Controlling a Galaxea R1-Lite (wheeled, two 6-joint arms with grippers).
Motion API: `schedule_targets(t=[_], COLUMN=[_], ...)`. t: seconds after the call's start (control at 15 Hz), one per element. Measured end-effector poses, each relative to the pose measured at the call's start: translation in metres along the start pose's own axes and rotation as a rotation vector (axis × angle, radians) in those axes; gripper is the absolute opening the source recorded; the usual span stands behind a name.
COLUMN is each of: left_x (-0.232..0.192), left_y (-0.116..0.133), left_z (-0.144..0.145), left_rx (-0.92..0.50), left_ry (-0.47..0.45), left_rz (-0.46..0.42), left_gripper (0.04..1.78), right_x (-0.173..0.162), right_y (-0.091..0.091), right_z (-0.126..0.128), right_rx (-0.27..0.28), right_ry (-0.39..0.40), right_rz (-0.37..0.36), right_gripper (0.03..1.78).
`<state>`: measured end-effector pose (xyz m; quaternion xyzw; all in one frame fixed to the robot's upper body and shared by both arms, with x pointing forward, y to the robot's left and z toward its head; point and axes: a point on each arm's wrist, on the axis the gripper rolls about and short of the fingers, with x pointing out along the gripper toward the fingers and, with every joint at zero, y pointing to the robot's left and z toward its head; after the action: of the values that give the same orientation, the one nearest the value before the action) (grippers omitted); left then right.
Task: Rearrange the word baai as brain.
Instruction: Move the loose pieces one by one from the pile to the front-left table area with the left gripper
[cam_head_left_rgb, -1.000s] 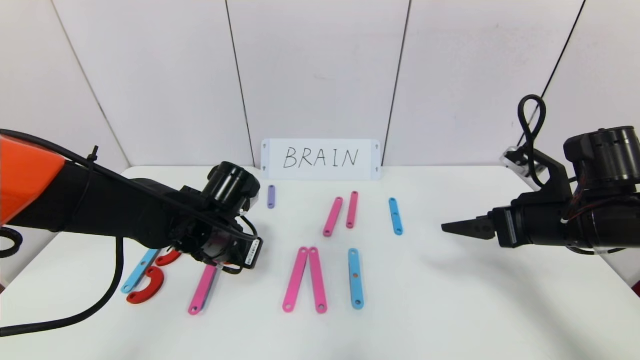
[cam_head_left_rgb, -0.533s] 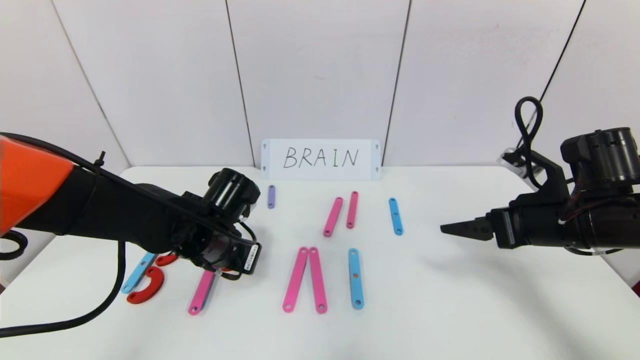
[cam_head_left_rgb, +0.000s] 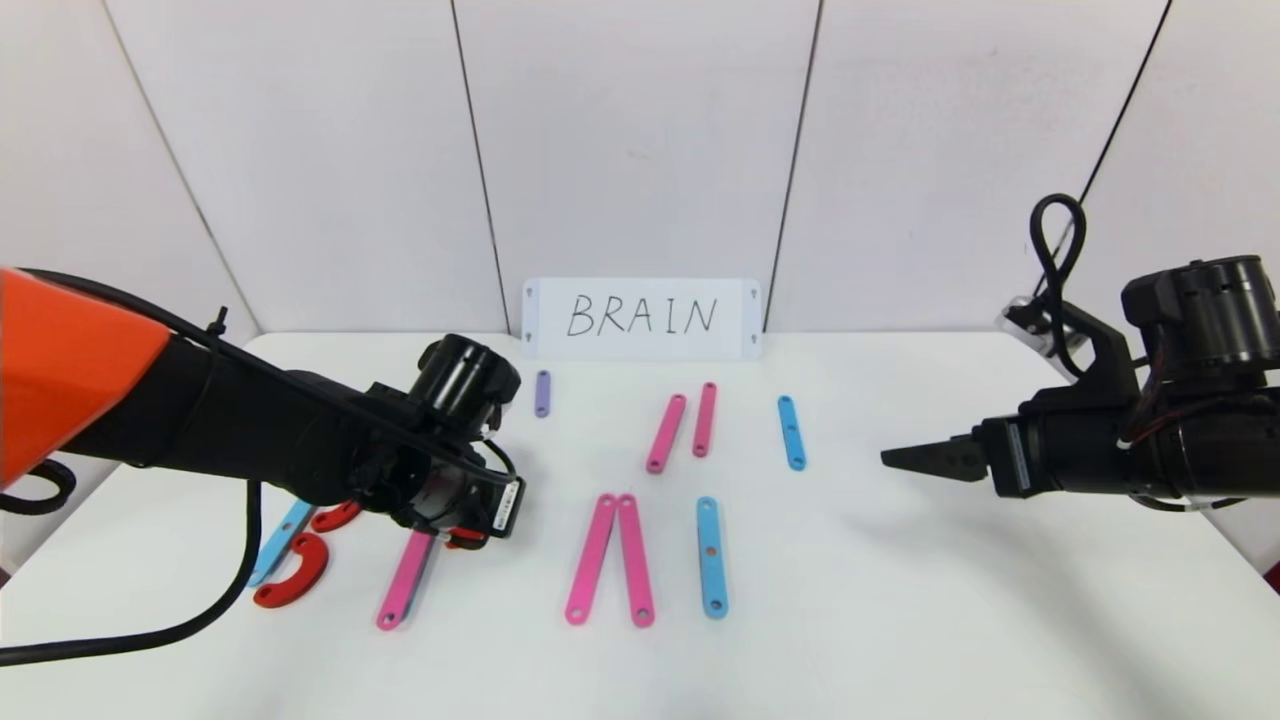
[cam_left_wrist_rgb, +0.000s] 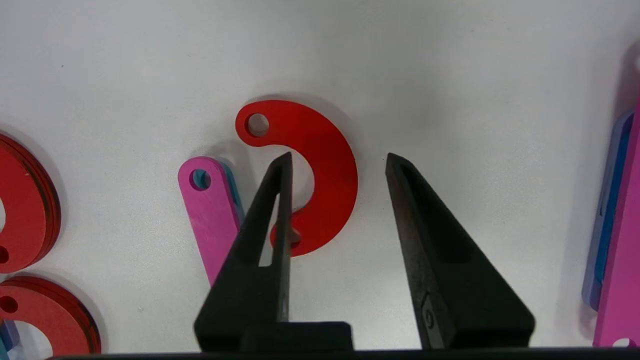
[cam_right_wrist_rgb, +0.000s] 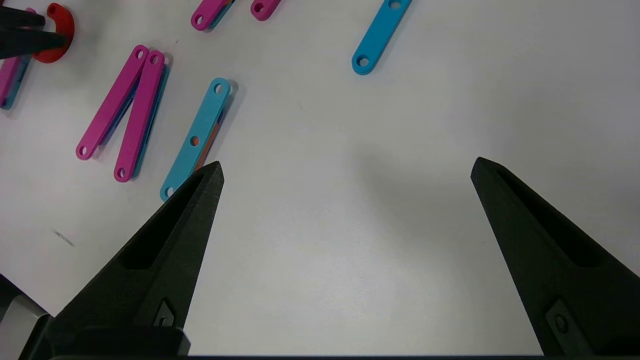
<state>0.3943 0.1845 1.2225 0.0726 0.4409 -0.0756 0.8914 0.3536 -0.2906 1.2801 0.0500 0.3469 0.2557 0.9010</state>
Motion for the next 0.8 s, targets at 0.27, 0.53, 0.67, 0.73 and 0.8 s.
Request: schedule_targets(t=[0.27, 0.53, 0.67, 0.73, 0.8], left_x=[-0.001, -0.008, -0.012, -0.013, -0.012], left_y=[0.0, -0.001, 0.0, 0.0, 0.001], left_z=[0.002, 0.018, 0.034, 0.042, 0.052], left_rx=[0.001, -0.013, -0.033, -0.046, -0.063], left_ry=[-0.01, -0.074, -0.128, -0.155, -0.183], left_rz=[-0.003, -0.003, 0.011, 0.015, 0.018], left_gripper=[1.43, 1.73, 1.74, 1.74, 1.74], right_x=[0.0, 0.001, 0.001, 0.001, 0.001], right_y=[0.0, 0.0, 0.0, 0.0, 0.0], right_z=[0.0, 0.0, 0.0, 0.0, 0.0], right_rx=[0.001, 0.001, 0.001, 0.001, 0.001], right_ry=[0.0, 0.002, 0.001, 0.002, 0.002], right_rz=[0.0, 0.001, 0.0, 0.0, 0.0], right_gripper=[1.74, 1.74, 1.74, 1.74, 1.74])
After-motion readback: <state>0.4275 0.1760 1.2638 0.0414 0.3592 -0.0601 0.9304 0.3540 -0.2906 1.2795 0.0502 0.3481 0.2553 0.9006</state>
